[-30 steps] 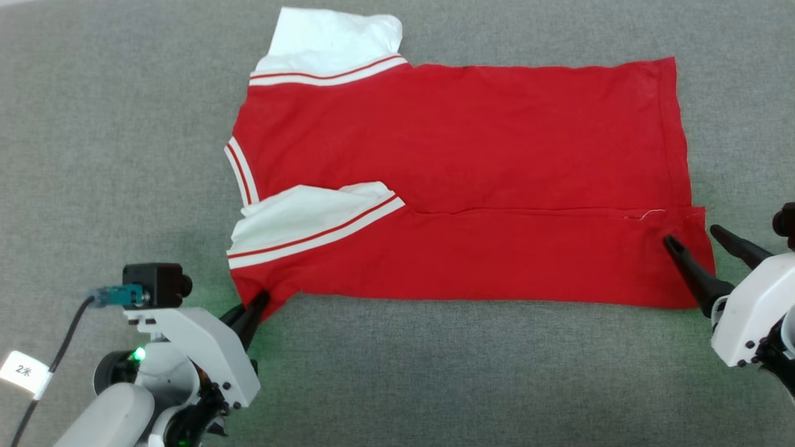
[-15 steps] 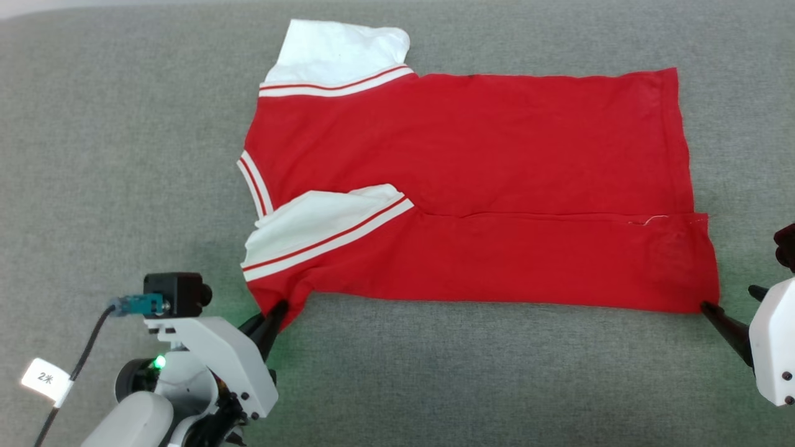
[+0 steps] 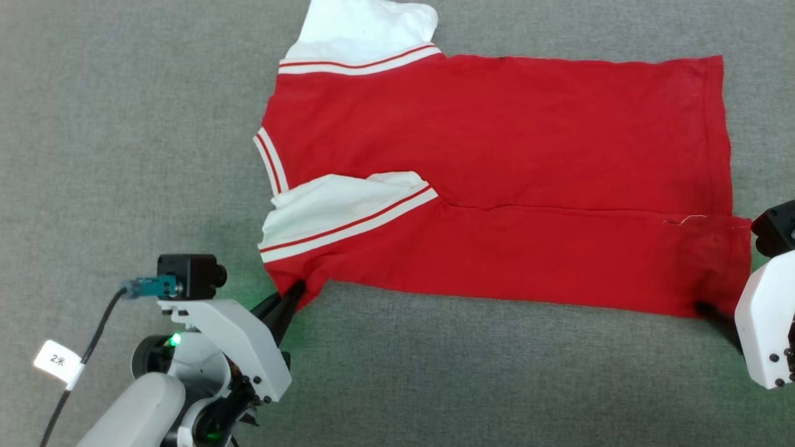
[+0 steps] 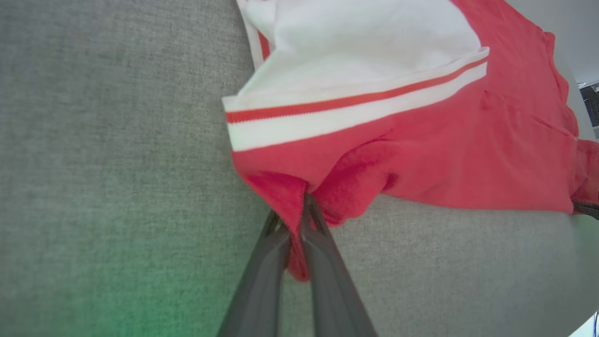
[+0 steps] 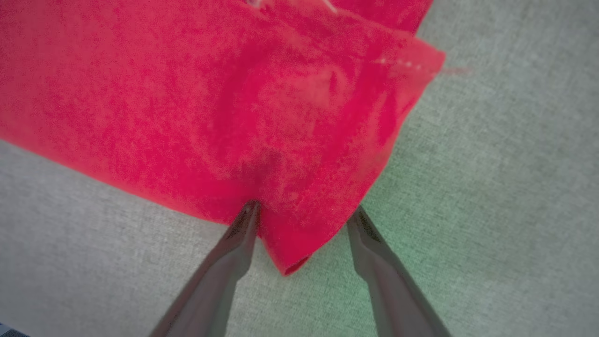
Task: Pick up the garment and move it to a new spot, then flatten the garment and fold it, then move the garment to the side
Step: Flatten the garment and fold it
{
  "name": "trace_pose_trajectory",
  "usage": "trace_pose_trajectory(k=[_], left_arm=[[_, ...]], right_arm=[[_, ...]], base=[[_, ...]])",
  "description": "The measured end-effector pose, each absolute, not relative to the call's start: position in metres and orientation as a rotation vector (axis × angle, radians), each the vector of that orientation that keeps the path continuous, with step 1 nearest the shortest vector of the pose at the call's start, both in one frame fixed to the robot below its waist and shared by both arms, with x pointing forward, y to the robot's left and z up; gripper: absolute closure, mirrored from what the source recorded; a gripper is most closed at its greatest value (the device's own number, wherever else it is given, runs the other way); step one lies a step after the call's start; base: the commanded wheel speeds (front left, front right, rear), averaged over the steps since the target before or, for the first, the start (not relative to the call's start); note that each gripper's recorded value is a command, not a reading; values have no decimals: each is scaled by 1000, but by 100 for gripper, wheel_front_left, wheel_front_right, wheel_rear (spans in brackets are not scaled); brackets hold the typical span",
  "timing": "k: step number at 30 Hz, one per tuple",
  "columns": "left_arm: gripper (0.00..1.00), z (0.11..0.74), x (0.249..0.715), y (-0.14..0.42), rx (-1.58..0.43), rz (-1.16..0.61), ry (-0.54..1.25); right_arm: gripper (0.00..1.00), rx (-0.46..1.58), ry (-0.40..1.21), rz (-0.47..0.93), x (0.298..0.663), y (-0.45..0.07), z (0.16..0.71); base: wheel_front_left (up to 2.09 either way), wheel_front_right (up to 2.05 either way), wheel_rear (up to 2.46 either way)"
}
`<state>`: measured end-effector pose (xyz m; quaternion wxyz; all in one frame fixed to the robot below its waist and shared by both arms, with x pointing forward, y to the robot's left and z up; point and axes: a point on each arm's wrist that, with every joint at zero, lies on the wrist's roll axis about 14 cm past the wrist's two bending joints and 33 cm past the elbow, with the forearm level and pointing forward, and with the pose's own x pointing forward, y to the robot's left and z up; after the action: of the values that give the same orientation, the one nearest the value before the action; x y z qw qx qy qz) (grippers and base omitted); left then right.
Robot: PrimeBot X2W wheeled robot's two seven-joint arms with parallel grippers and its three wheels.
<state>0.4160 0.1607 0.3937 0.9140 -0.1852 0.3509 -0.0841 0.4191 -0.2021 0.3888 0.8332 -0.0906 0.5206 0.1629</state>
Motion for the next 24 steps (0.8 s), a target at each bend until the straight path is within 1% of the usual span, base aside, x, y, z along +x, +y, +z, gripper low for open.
trace_pose_trajectory(k=[6, 10, 24], left_arm=[[100, 395, 416, 166, -380, -164, 715], [100, 397, 408, 172, -372, -156, 716], [100, 409, 354, 163, -404, -184, 778]], right_arm=[[100, -179, 1080, 370, 424, -196, 389], [100, -180, 1070, 368, 421, -198, 395], [100, -170, 1158, 355, 360, -218, 401]], base=[[0, 0, 0], [0, 0, 0], [0, 0, 0]])
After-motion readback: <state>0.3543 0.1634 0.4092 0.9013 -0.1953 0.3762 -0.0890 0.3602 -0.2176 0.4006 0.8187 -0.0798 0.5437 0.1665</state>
